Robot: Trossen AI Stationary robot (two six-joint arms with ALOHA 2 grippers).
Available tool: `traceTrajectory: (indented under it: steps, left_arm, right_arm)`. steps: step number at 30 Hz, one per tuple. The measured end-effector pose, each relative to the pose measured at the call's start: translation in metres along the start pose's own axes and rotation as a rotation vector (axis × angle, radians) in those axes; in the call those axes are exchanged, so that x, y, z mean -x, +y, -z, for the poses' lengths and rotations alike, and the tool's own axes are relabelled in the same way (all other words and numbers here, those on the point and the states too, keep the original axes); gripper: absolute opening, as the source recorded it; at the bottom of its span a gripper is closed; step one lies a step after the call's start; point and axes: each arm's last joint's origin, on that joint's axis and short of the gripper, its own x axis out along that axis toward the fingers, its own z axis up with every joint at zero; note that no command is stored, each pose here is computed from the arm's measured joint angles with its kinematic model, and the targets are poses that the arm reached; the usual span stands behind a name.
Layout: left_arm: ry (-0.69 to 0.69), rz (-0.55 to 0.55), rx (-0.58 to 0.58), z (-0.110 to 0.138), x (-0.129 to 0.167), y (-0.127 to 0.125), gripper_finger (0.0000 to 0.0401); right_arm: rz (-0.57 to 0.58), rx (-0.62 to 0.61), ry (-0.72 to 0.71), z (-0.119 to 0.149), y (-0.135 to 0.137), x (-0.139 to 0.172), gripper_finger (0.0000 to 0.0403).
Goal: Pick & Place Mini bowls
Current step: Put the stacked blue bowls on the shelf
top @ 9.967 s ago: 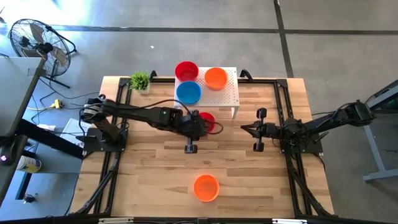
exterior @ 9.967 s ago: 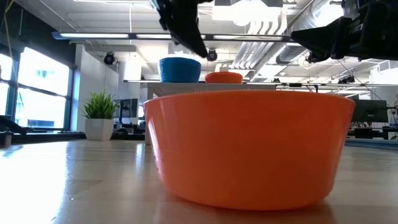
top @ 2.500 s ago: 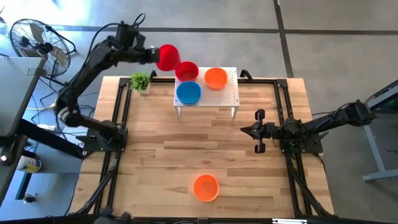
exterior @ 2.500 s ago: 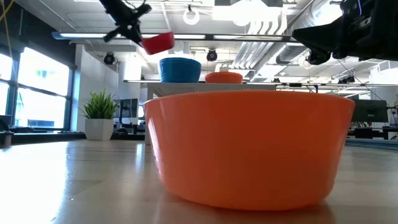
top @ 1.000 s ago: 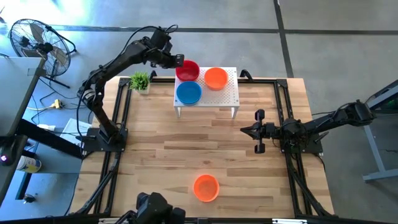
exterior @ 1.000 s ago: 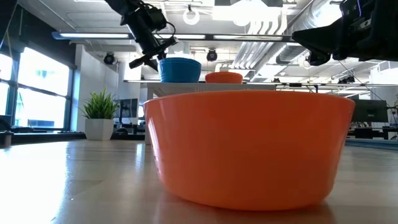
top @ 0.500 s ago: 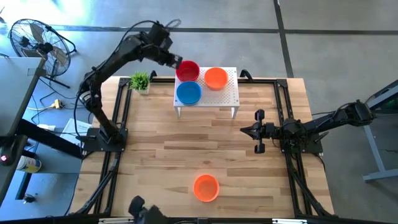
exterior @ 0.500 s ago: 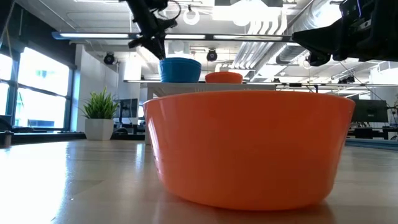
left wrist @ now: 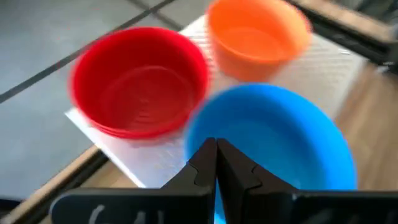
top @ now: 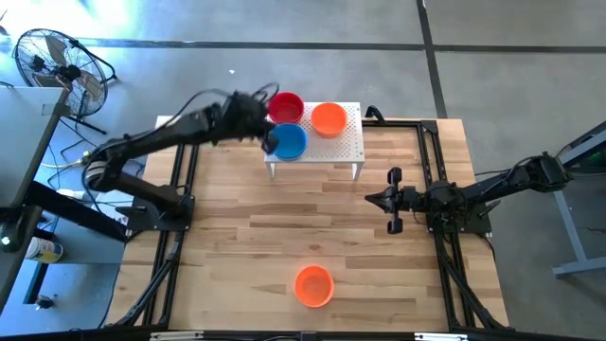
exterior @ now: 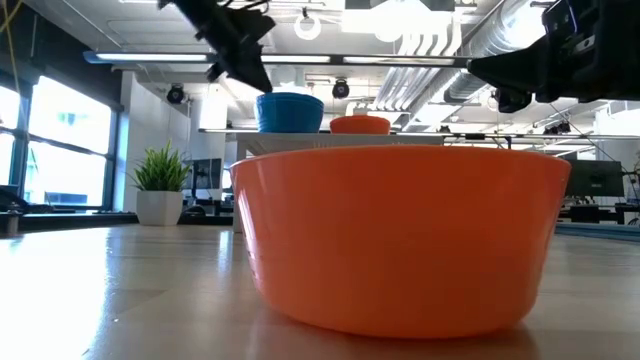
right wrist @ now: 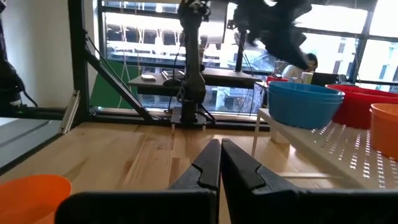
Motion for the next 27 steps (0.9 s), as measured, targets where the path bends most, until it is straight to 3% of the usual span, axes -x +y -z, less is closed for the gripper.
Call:
traceTrajectory:
  steps: [7,11,16,20,27]
  left_arm:
    - [-0.154,0.133,-0.063,0.078,0.015,-0.025,0.0001]
    - [-0.203,0.229,-0.093,0.124,0.021,-0.032,0.0001]
    - [-0.251,0.294,-0.131,0.169,0.021,-0.036,0.0001]
    - [-0.285,0.29,-0.116,0.178,0.019,-0.035,0.0001]
    - [-0.346,0.269,-0.135,0.157,0.027,-0.039,0.0]
  right_arm:
    - [0.019,-0.032,0.083,0.005,0.0,-0.002,0.0001]
    - [0.068,-0.093,0.276,-0.003,0.001,-0.017,0.0001]
    - [0.156,-0.273,0.527,-0.014,0.018,-0.031,0.0004]
    - [0.161,-0.289,0.638,-0.012,0.041,-0.038,0.0033]
    - [0.196,-0.258,0.599,-0.029,0.058,-0.056,0.0093]
